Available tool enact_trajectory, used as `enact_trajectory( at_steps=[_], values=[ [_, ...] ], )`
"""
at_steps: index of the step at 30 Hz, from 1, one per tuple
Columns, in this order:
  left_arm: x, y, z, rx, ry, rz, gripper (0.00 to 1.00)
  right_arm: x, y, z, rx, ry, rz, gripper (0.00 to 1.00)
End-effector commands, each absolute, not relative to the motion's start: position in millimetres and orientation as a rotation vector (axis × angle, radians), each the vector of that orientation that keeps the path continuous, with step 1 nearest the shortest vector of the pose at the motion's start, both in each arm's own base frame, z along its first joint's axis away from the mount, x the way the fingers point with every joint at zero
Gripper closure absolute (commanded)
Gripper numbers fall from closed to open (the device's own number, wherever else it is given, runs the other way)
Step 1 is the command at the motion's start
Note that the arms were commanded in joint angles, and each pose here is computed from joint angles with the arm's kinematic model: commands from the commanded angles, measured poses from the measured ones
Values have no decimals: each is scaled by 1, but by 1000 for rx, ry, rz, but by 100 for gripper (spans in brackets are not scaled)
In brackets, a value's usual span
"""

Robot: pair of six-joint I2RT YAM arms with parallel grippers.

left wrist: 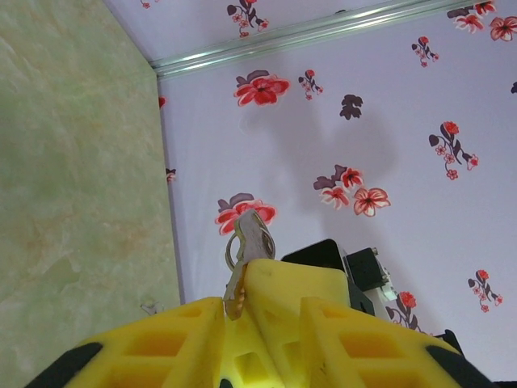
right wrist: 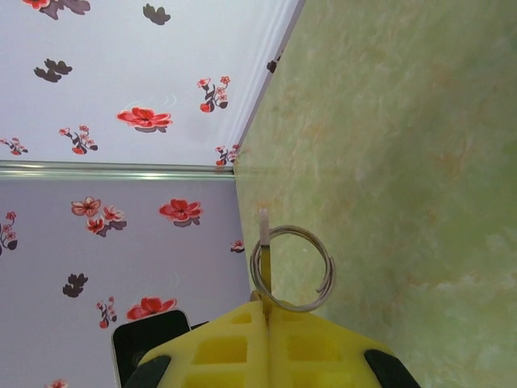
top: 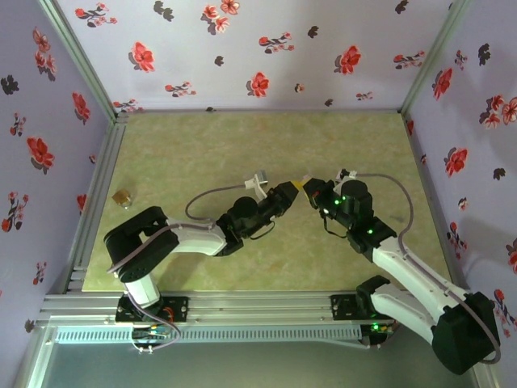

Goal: Unlock with the key

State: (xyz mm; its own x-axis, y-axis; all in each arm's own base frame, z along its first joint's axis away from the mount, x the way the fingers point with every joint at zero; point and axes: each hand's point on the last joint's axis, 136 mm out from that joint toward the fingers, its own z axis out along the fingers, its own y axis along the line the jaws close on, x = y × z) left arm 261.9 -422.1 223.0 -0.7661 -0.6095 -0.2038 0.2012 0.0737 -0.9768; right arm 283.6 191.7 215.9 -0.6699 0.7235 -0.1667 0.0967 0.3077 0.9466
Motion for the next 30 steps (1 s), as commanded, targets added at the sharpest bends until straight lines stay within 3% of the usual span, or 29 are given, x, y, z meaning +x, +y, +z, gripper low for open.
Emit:
enact_trajectory(
  at_steps=[1,14,21,28,30],
  values=[
    [262,-429,238,-389,1711,-1813,73,280,195,219,710,1970,1410,100],
    [265,-428,230,-408,1722,-1804,87,276,197,218,721,1957,1448,100],
    [267,-425,228,-413,1715,-1800,100,272,199,220,712,1952,1470,100],
    [265,-420,232,-366,1702,-1777,100,271,199,222,690,1956,1463,100],
    [264,-418,232,-347,1704,-1767,100,270,199,223,680,1960,1457,91]
  ],
)
